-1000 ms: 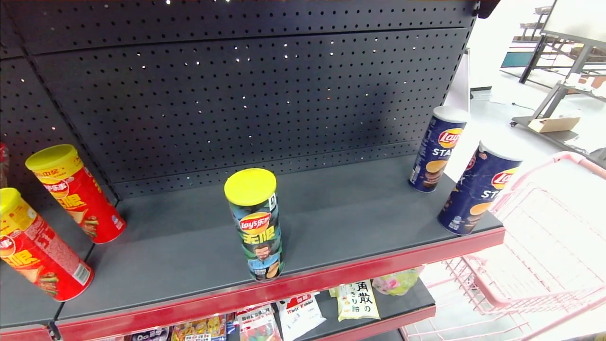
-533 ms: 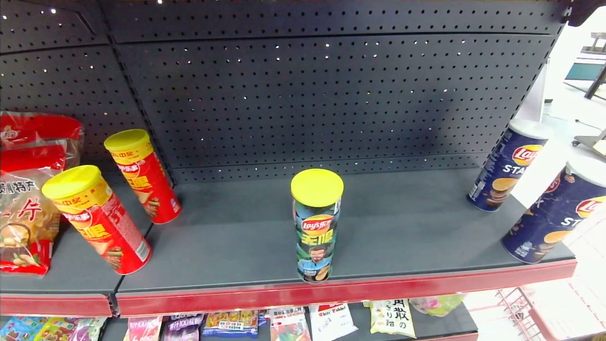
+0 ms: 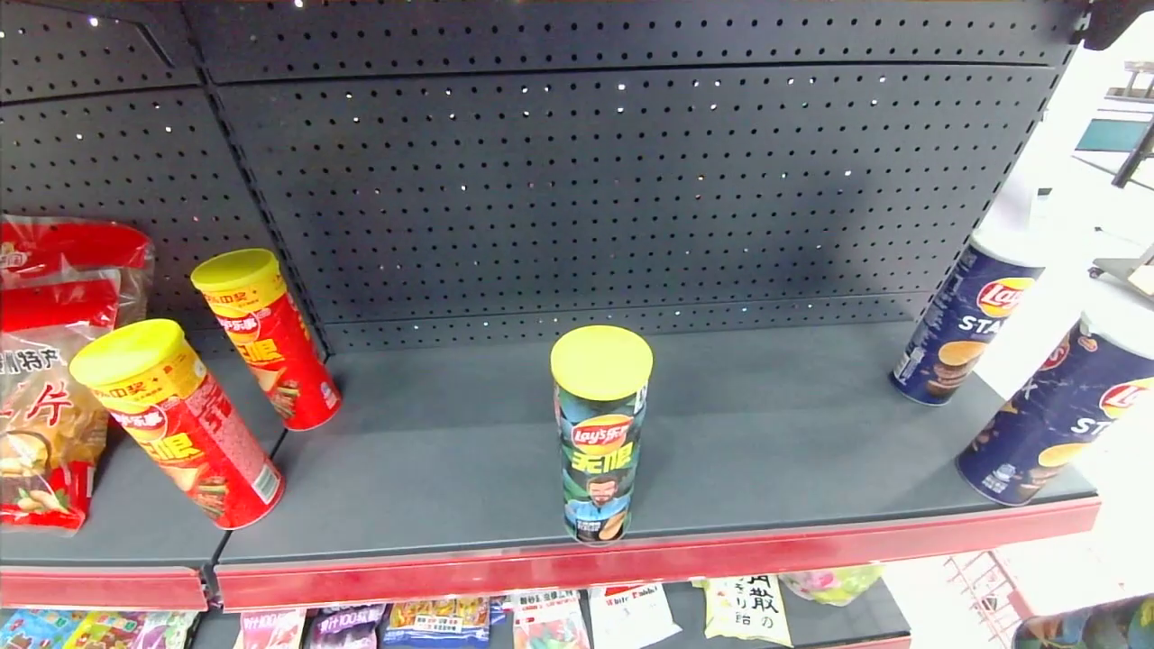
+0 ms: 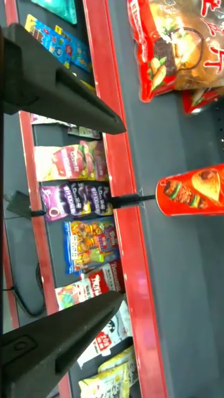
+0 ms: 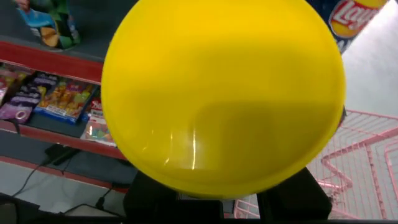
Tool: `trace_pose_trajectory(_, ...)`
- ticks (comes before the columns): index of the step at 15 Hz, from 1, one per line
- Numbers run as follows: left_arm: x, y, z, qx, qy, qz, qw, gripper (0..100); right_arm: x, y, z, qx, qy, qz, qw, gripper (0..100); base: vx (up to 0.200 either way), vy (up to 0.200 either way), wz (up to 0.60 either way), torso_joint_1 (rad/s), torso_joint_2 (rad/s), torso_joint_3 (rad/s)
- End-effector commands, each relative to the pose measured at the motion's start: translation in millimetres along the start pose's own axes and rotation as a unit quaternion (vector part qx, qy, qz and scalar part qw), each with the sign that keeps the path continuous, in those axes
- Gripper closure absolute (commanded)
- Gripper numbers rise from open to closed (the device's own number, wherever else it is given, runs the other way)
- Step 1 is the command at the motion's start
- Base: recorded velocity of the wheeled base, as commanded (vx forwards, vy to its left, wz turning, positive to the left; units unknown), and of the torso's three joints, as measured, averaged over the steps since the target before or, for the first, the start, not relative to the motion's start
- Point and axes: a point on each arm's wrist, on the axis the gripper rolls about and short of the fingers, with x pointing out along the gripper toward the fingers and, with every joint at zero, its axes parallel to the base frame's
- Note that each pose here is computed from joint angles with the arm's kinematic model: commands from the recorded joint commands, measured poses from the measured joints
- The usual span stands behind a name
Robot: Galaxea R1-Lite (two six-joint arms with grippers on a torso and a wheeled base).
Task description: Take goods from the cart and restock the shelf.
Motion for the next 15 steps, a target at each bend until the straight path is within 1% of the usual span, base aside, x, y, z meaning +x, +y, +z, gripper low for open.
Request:
trace_pose_trajectory(1,0,0.1,0.4,0.0,-0.001,0.001,1.0,0,25,-10,40,-0.002,0.031,0.052,0.998,100,0.0,0.0,0.0,0.0,0.0,0.0)
trace_pose_trajectory(2,0,0.1,0.4,0.001,-0.001,0.001,1.0,0,40,-12,56,-0.01,0.031,0.091,0.995,100,0.0,0.0,0.0,0.0,0.0,0.0)
trace_pose_trajectory(4,0,0.2,0.4,0.002,-0.001,0.002,1.0,0,69,-12,74,-0.018,0.027,0.126,0.991,100,0.0,0.0,0.0,0.0,0.0,0.0)
trace_pose_trajectory(5,0,0.2,0.4,0.006,-0.001,0.003,1.0,0,79,-11,80,-0.018,0.03,0.135,0.99,100,0.0,0.0,0.0,0.0,0.0,0.0)
trace_pose_trajectory(6,0,0.3,0.5,0.015,-0.002,0.004,0.9999,0,101,-10,93,-0.017,0.043,0.15,0.988,100,0.0,0.0,0.0,0.0,0.0,0.0)
trace_pose_trajectory(7,0,0.3,0.5,0.018,-0.002,0.004,0.9998,0,115,-10,100,-0.016,0.055,0.156,0.986,100,0.0,0.0,0.0,0.0,0.0,0.0)
trace_pose_trajectory(8,0,0.3,0.5,0.019,-0.002,0.004,0.9998,0,124,-9,104,-0.016,0.062,0.161,0.985,100,0.0,0.0,0.0,0.0,0.0,0.0)
trace_pose_trajectory(9,0,0.3,0.5,0.018,-0.001,0.004,0.9998,0,145,-6,110,-0.014,0.076,0.185,0.98,100,0.0,0.0,0.0,0.0,0.0,0.0)
trace_pose_trajectory(11,0,0.3,0.5,0.019,-0.002,0.004,0.9998,0,168,-2,119,-0.012,0.086,0.208,0.974,100,0.0,0.0,0.0,0.0,0.0,0.0)
trace_pose_trajectory(13,0,0.3,0.5,0.019,-0.002,0.004,0.9998,0,187,-2,130,-0.014,0.086,0.209,0.974,100,0.0,0.0,0.0,0.0,0.0,0.0)
trace_pose_trajectory(15,0,0.3,0.5,0.02,-0.002,0.004,0.9998,0,215,3,145,-0.014,0.08,0.235,0.969,100,0.0,0.0,0.0,0.0,0.0,0.0)
